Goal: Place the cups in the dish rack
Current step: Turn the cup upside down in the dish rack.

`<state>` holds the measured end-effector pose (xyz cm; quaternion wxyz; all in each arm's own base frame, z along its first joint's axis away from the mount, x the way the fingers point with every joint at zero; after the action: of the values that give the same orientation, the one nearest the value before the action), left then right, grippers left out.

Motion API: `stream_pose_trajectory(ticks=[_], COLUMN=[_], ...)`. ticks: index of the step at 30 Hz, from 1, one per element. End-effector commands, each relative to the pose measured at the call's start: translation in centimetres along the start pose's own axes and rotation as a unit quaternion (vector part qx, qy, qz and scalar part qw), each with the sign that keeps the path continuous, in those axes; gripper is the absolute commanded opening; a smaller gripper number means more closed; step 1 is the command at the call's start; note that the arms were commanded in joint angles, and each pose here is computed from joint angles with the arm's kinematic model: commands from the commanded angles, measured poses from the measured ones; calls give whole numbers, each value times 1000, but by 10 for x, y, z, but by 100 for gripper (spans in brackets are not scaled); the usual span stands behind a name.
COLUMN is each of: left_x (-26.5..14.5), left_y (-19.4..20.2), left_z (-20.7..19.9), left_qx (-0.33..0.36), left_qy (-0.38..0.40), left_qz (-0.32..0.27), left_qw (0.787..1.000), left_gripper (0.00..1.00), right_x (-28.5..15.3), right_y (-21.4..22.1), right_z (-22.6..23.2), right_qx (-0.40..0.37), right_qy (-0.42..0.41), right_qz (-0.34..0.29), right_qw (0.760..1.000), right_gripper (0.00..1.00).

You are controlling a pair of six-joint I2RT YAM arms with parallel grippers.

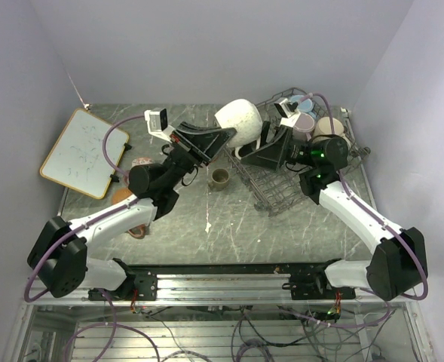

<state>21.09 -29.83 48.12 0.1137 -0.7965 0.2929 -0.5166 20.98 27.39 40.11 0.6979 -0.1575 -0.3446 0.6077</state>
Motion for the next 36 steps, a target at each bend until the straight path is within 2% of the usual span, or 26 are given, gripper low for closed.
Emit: stream_pose_trajectory(ticks=[1, 11, 24, 27, 29, 32, 35, 36], left_x=[0, -7, -12, -13, -15, -18, -21, -22], left_y=[-25, -15, -10, -8, -7, -3, 0, 1], left_z=[-47, -33, -27, -25, -23, -19, -14, -12], left_qx=[37, 53, 53, 56, 57, 56, 52, 51], left_qy=[85, 58, 51, 46, 40, 32, 21, 17], left_qz=[-56, -49, -46, -43, -39, -33, -26, -25], left_qw=[994, 996, 996, 996, 997, 997, 998, 998], left_gripper=[7, 7, 7, 7, 11, 22, 43, 47], right_x=[5, 3, -2, -4, -7, -11, -15, -17], right_y=[-10, -9, -3, -2, -2, -5, -8, -8], right_z=[7, 6, -7, -13, -15, -15, -16, -16], right_qx=[-7, -6, 11, 15, 17, 20, 22, 21], right_qy=[-9, 3, 25, 31, 32, 27, 25, 26], right_qz=[-15, -23, -33, -38, -42, -53, -64, -66], right_qw=[1000, 1000, 999, 999, 998, 998, 997, 997], right_gripper=[84, 70, 23, 10, 0, 0, 0, 0])
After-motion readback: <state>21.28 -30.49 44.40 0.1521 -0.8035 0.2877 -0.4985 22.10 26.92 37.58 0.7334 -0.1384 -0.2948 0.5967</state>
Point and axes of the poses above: each gripper's point midway between its finger pads, its own x axis out along the fingers, its own z axis along the line the jaws close on, y = z × x, the point moved 1 cm from there along -x, back along the fingers, and after that the axes turned 6 degrees about x, right-handed, at the moved point
